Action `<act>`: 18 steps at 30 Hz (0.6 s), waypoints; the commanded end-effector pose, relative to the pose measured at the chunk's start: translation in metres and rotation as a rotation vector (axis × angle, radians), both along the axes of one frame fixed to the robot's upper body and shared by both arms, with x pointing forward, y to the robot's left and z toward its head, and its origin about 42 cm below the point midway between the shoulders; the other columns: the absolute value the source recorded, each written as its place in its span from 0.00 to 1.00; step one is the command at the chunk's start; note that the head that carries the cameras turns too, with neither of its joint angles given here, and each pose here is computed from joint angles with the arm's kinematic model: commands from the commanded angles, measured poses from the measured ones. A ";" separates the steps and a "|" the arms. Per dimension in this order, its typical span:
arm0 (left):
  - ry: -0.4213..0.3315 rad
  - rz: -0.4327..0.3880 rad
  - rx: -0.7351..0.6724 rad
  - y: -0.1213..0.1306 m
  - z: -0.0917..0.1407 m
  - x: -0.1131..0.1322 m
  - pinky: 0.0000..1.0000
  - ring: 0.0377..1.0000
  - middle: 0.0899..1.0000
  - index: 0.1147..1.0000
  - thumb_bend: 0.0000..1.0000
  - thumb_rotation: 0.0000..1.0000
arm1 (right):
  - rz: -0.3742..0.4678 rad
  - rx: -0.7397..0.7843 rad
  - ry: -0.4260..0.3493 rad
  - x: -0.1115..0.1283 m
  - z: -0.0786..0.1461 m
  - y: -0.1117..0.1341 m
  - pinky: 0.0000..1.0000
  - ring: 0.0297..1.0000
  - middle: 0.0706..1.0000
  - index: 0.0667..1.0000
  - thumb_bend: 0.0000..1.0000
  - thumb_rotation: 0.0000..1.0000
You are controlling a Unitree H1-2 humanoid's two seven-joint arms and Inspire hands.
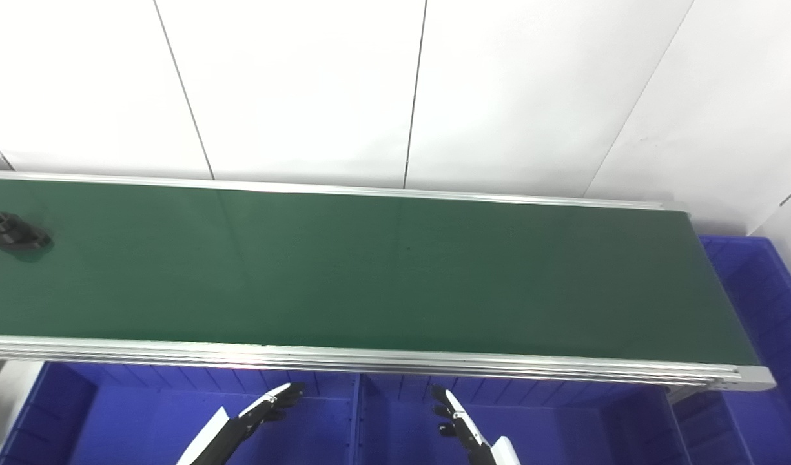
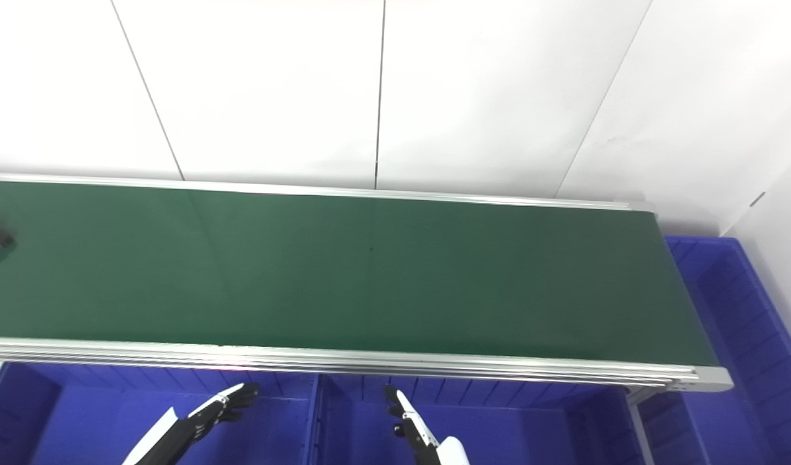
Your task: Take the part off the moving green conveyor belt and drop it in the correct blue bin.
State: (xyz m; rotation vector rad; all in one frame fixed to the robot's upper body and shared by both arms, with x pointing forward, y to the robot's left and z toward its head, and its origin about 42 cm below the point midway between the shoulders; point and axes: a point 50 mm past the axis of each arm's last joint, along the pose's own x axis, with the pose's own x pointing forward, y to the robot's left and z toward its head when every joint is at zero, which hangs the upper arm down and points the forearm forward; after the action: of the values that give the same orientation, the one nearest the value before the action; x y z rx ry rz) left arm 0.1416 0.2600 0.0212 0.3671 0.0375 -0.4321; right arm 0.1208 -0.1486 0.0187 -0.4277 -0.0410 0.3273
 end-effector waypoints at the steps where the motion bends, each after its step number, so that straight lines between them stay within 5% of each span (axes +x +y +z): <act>1: -0.058 0.022 -0.021 0.007 0.011 0.002 0.80 0.85 0.87 0.86 0.83 0.57 | 0.015 0.039 -0.060 0.002 0.009 0.005 0.75 0.86 0.92 0.96 0.79 0.40; 18: -0.066 0.012 -0.095 0.018 0.034 -0.013 0.87 0.90 0.93 0.93 0.86 0.58 | -0.010 0.041 -0.060 0.000 0.036 0.001 0.86 0.92 0.96 0.99 0.73 0.44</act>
State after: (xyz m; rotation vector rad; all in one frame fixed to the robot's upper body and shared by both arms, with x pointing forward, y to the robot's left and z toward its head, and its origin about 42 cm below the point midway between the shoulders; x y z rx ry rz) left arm 0.1277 0.2760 0.0436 0.2968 0.0147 -0.4099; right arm 0.1194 -0.1495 0.0441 -0.4146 -0.0792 0.3190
